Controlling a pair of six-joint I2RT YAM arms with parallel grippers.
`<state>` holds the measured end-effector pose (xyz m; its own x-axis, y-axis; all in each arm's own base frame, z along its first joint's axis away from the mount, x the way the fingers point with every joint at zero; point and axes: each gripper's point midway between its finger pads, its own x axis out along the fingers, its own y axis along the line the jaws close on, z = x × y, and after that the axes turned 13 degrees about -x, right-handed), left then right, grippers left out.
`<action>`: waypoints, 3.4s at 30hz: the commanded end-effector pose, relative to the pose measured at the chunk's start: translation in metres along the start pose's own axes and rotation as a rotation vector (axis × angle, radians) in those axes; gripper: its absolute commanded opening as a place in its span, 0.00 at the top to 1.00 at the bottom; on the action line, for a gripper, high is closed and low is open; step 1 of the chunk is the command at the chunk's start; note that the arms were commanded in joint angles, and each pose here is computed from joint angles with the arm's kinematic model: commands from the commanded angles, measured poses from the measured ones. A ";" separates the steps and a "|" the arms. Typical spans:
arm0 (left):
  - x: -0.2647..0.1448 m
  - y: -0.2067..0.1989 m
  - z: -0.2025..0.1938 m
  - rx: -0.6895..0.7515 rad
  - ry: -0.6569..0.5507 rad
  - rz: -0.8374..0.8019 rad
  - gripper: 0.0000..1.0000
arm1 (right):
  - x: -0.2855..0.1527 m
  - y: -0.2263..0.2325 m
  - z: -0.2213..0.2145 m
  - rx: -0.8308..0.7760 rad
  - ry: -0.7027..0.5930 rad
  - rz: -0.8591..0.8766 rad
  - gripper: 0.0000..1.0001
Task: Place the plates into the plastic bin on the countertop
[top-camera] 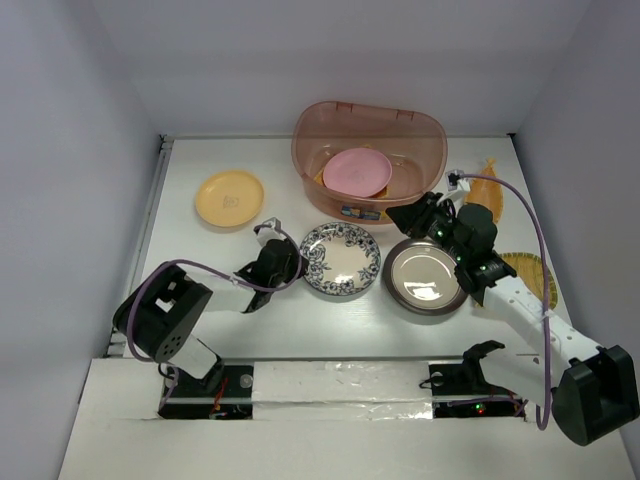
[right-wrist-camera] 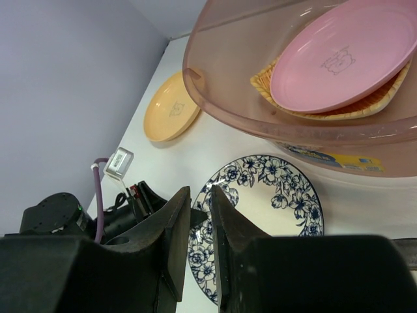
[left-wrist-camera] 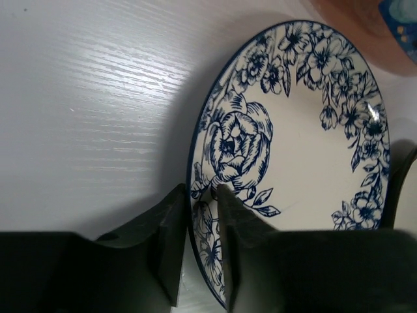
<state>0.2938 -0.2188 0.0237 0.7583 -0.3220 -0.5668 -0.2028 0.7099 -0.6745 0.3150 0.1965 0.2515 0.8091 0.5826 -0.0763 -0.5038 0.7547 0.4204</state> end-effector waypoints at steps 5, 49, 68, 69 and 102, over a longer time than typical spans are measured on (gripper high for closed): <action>-0.008 0.029 -0.005 -0.029 -0.017 0.064 1.00 | -0.002 0.011 0.012 -0.023 -0.050 0.038 0.75; -0.231 -0.176 0.169 -0.175 -0.292 -0.654 1.00 | -0.044 0.019 0.053 -0.061 -0.168 -0.026 0.74; -0.101 -0.327 0.266 -0.097 -0.349 -0.737 1.00 | -0.081 0.032 0.073 -0.094 -0.219 -0.035 1.00; -0.101 -0.338 0.274 -0.090 -0.363 -0.750 1.00 | -0.081 0.032 0.073 -0.098 -0.218 -0.034 1.00; 0.120 -0.246 0.233 0.137 -0.280 -0.189 0.71 | -0.073 0.017 0.053 -0.095 -0.171 -0.072 0.99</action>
<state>0.5728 -0.2823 0.1639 0.8584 -0.3048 -0.4126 -0.0706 0.7265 -0.6836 0.2636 0.1521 0.3034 0.8766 0.4808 0.0221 -0.4580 0.8192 0.3451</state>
